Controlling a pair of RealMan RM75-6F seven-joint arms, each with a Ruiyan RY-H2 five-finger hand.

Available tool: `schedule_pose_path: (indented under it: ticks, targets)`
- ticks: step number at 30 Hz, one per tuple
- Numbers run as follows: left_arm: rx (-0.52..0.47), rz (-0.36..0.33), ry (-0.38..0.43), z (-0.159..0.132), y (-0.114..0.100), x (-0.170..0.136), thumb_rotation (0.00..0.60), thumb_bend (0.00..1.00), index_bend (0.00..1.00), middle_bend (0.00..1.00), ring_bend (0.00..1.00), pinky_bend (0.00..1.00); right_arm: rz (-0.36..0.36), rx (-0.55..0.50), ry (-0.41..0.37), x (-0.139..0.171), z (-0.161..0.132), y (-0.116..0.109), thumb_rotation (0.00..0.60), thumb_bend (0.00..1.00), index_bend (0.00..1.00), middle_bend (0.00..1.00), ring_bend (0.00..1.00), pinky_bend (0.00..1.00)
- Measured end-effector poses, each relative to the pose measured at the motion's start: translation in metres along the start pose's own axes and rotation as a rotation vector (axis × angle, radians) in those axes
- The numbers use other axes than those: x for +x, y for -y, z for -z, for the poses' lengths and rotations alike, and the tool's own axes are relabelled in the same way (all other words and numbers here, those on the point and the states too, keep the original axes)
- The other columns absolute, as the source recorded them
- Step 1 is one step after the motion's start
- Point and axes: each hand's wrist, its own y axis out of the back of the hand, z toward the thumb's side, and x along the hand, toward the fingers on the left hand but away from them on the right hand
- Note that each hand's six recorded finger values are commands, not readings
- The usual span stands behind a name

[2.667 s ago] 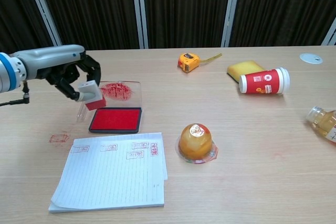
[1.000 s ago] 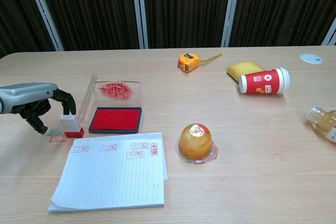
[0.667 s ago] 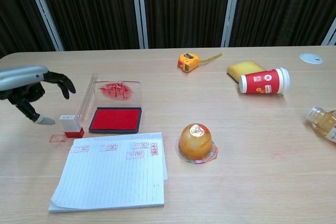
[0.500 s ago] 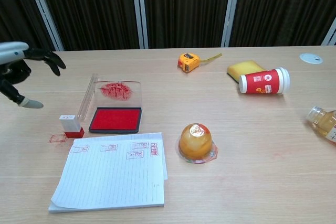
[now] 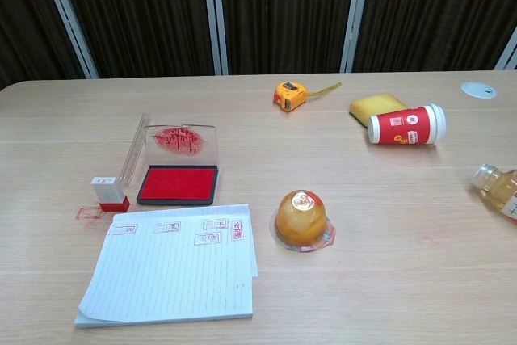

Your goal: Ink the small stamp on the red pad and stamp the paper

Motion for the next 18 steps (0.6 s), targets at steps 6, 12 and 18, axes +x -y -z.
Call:
schedule_pose_path:
  ticks: [6,12,18]
  targets:
    - [0.005,0.0,-0.006,-0.001,-0.004,-0.018,0.6,0.0,0.0,0.0,0.0,0.0,0.003,-0.005,0.005,0.001,0.002,-0.002,0.6,0.0,0.0,0.0,0.0,0.0]
    - [0.002,0.027,-0.008,0.002,0.0,-0.017,0.6,0.0,0.0,0.0,0.0,0.0,0.002,-0.004,0.011,0.001,0.003,-0.002,0.6,0.0,0.0,0.0,0.0,0.0]
    - [0.01,0.031,-0.01,0.005,0.001,-0.016,0.6,0.0,0.0,0.0,0.0,0.0,0.002,-0.009,0.019,0.001,0.007,-0.003,0.6,0.0,0.0,0.0,0.0,0.0]
